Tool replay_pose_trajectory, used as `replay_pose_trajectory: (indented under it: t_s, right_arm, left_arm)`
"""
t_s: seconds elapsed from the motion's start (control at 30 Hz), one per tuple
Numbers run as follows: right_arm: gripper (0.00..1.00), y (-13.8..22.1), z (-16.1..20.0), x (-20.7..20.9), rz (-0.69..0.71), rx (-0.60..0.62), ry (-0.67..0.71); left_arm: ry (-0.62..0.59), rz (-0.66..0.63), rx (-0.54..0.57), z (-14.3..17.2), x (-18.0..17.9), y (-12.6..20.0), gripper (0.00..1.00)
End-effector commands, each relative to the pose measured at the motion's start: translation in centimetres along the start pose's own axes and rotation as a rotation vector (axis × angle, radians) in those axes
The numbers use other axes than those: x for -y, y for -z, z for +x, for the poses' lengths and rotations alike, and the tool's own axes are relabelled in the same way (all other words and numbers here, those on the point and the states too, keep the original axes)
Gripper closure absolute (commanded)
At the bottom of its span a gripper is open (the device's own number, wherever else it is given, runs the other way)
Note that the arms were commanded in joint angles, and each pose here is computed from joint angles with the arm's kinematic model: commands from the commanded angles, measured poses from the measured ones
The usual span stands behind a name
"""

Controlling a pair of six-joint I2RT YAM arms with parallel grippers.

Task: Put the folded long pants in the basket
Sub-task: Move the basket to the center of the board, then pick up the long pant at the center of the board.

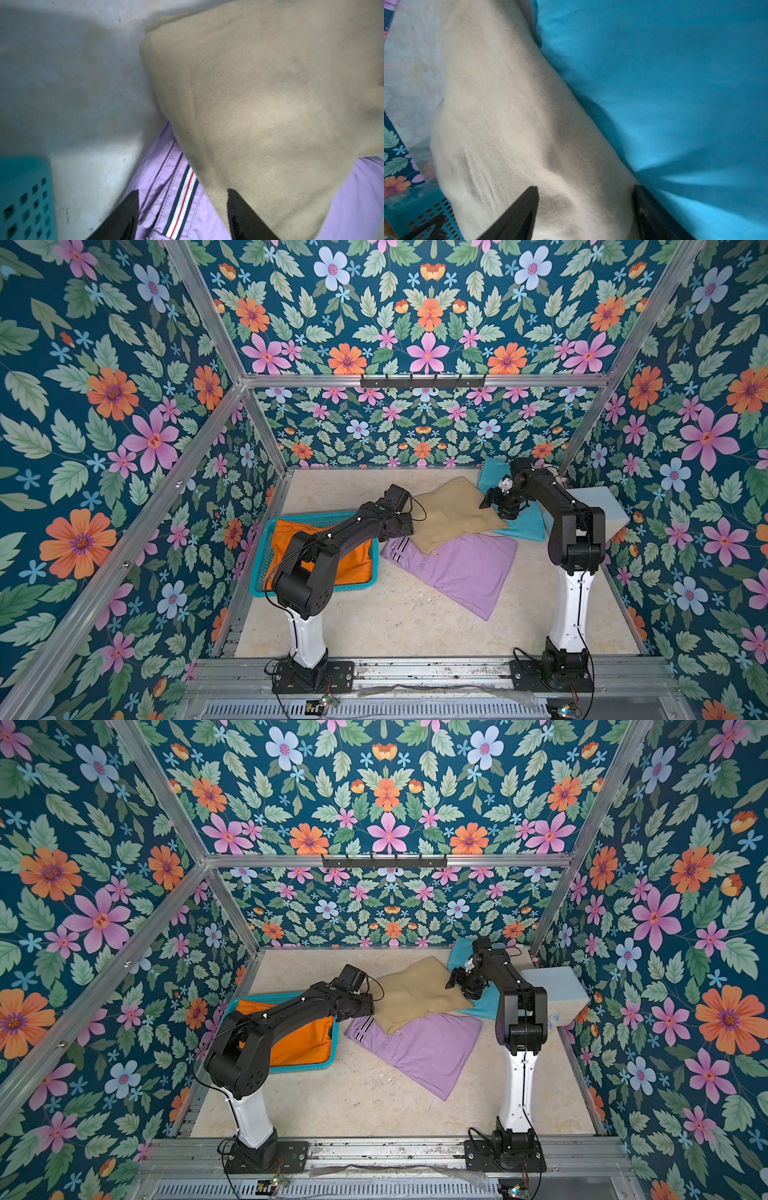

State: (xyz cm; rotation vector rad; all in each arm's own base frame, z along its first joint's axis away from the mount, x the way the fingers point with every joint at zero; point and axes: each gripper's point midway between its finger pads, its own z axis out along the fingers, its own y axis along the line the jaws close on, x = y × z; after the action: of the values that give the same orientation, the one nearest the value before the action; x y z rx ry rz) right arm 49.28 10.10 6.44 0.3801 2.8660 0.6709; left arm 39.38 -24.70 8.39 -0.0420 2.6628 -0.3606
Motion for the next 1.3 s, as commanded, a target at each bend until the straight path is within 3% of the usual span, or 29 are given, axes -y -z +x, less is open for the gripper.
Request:
replay_pose_trajectory:
  t_s: [0.0, 0.3, 0.53, 0.8, 0.93, 1.13, 1.27]
  right_arm:
    - [0.27, 1.3, 1.7, -1.3, -0.055, -0.056, -0.035]
    - [0.31, 3.0, 1.5, -1.5, -0.095, -0.021, -0.097]
    - [0.14, 2.4, -0.6, 3.1, 0.068, 0.061, -0.111]
    - [0.12, -1.2, 0.8, 2.8, -0.095, -0.069, -0.166]
    - [0.22, -1.1, 1.1, 0.8, -0.219, -0.099, -0.17]
    - [0.33, 0.5, 0.1, -0.9, -0.277, -0.068, -0.158]
    - [0.49, 0.9, 0.2, -1.6, -0.308, -0.083, -0.17]
  left_arm:
    - [0.005, 0.036, -0.003, -0.1, 0.7, -0.2, 0.3]
    - [0.017, 0.122, -0.059, 0.7, 2.3, -1.2, 0.3]
    - [0.002, 0.121, -0.033, 0.1, 2.3, -0.2, 0.3]
    - [-0.002, 0.138, -0.042, 0.3, 2.6, -0.4, 0.3]
    - [-0.004, 0.137, -0.055, 0.7, 2.5, -0.7, 0.3]
    - [-0.004, 0.137, -0.058, 0.9, 2.5, -0.9, 0.31]
    - [-0.004, 0.132, -0.064, 1.1, 2.4, -1.2, 0.31]
